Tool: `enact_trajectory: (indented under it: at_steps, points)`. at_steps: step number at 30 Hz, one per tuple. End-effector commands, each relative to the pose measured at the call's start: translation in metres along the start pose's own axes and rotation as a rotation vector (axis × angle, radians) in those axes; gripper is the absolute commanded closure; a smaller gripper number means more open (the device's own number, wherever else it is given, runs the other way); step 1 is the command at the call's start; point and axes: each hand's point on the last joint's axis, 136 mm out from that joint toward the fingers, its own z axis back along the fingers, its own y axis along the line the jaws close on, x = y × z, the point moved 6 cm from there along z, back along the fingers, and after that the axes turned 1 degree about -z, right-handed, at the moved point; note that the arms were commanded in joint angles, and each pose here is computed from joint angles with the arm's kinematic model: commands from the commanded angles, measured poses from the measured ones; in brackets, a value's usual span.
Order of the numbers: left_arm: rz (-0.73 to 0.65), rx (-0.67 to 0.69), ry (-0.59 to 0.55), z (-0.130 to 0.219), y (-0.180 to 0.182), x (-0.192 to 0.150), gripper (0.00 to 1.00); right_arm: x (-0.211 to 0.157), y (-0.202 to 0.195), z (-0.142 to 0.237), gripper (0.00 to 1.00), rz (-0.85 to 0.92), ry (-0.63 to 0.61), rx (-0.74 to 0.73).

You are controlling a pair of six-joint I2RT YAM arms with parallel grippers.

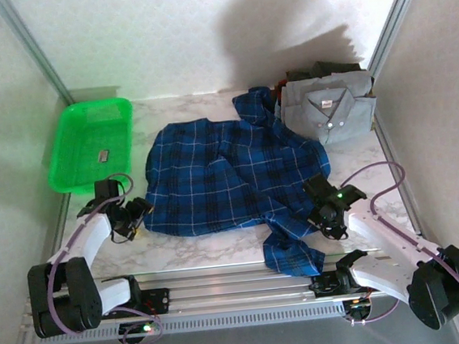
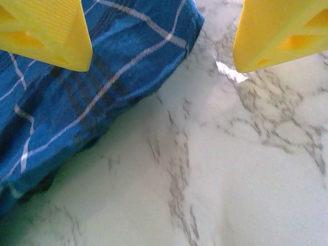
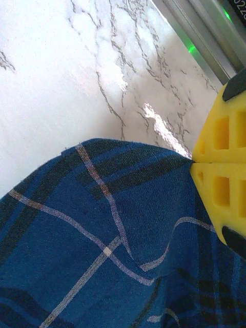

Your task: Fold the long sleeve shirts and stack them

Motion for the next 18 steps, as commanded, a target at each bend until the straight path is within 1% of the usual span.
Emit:
enact_trajectory:
  at_steps: [1,4,6,8,11,12,15,18]
  points:
    - [0.020,0.014,0.085,0.007,0.000,-0.022,0.26,-0.003,-0.014,-0.003,1.00,0.022,0.007,-0.075]
    - [0.026,0.024,0.111,0.008,0.009,-0.033,0.27,-0.006,-0.015,-0.008,1.00,0.024,0.019,-0.074]
    - [0.027,0.045,0.131,0.001,0.016,-0.039,0.28,-0.006,-0.015,-0.010,1.00,0.023,0.023,-0.072]
    - [0.029,0.034,0.126,-0.007,0.014,-0.038,0.30,-0.007,-0.013,-0.011,1.00,0.028,0.027,-0.066]
    - [0.041,0.006,0.132,-0.018,0.004,-0.030,0.41,-0.005,-0.011,-0.009,1.00,0.044,0.028,-0.070]
    - [0.044,-0.008,0.135,-0.018,-0.001,-0.029,0.42,-0.004,-0.010,-0.006,1.00,0.048,0.022,-0.066]
    - [0.017,-0.011,0.123,-0.012,-0.010,-0.026,0.42,0.000,-0.008,0.001,1.00,0.063,0.006,-0.051]
    - [0.009,0.027,0.162,-0.013,0.003,-0.037,0.40,0.000,-0.005,0.002,1.00,0.074,0.012,-0.051]
